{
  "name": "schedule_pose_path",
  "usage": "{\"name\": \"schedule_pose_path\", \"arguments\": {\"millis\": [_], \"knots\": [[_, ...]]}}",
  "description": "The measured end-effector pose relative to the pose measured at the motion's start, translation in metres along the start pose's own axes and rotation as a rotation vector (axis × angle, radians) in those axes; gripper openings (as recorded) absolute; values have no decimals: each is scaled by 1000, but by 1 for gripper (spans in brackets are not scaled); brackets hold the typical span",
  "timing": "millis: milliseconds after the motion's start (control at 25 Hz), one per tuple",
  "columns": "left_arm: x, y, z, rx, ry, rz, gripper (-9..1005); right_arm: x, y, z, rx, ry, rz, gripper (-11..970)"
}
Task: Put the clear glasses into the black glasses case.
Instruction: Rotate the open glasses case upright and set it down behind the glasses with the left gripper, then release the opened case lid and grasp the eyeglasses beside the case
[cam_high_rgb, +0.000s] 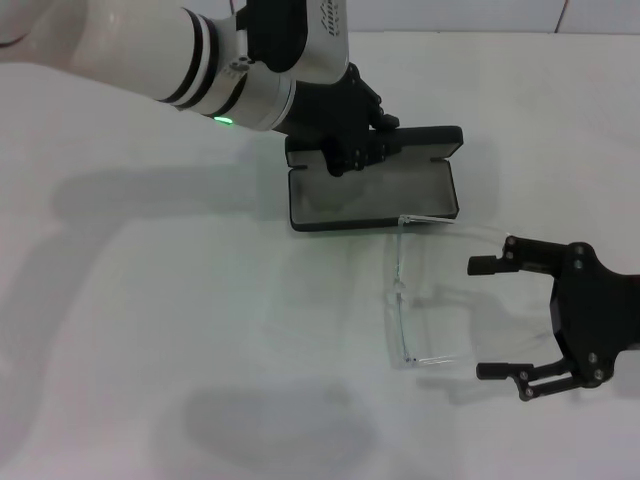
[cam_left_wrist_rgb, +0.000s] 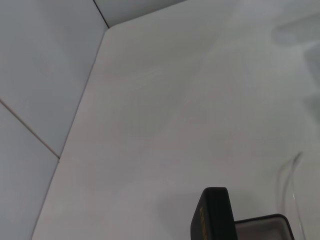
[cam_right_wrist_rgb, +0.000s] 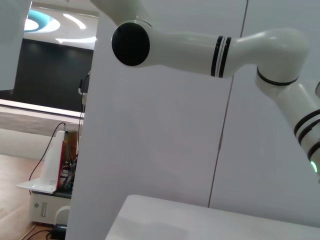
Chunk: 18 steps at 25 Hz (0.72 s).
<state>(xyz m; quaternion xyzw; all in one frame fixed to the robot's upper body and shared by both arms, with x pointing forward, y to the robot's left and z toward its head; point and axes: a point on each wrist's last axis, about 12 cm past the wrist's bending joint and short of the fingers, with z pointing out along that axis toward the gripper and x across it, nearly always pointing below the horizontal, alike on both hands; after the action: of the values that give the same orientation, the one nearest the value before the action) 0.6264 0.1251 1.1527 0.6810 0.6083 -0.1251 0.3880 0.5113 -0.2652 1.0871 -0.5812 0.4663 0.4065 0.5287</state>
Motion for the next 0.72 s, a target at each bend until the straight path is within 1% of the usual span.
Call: {"name": "schedule_pose_path", "arguments": {"millis": [320,400,440,520,640,680,720], "knots": [[0,-9,-6,-10,-5,10,301,1,2,-1,1,-1,6,869],[-2,-13,-9,-19,-33,3,321,1,3,-1,2,-1,8,869],[-3,-13,-10,-20,-40,-1,362,1,2,0,4,-1,8,869],[-6,-16,-15,-31,-108,-32,443,0,0,0,24,-6,2,869],[-5,-19,-29,-70,-254,-101,456,-6,-10,-1,60,-35,-22,869],[-1,-22,-38,-90,-334,-136,460,-10,-13,0,56,-44,-31,869],[4,-25,-47,-113,-405,-169,464,-15,-18,1,29,-47,-45,869]]}}
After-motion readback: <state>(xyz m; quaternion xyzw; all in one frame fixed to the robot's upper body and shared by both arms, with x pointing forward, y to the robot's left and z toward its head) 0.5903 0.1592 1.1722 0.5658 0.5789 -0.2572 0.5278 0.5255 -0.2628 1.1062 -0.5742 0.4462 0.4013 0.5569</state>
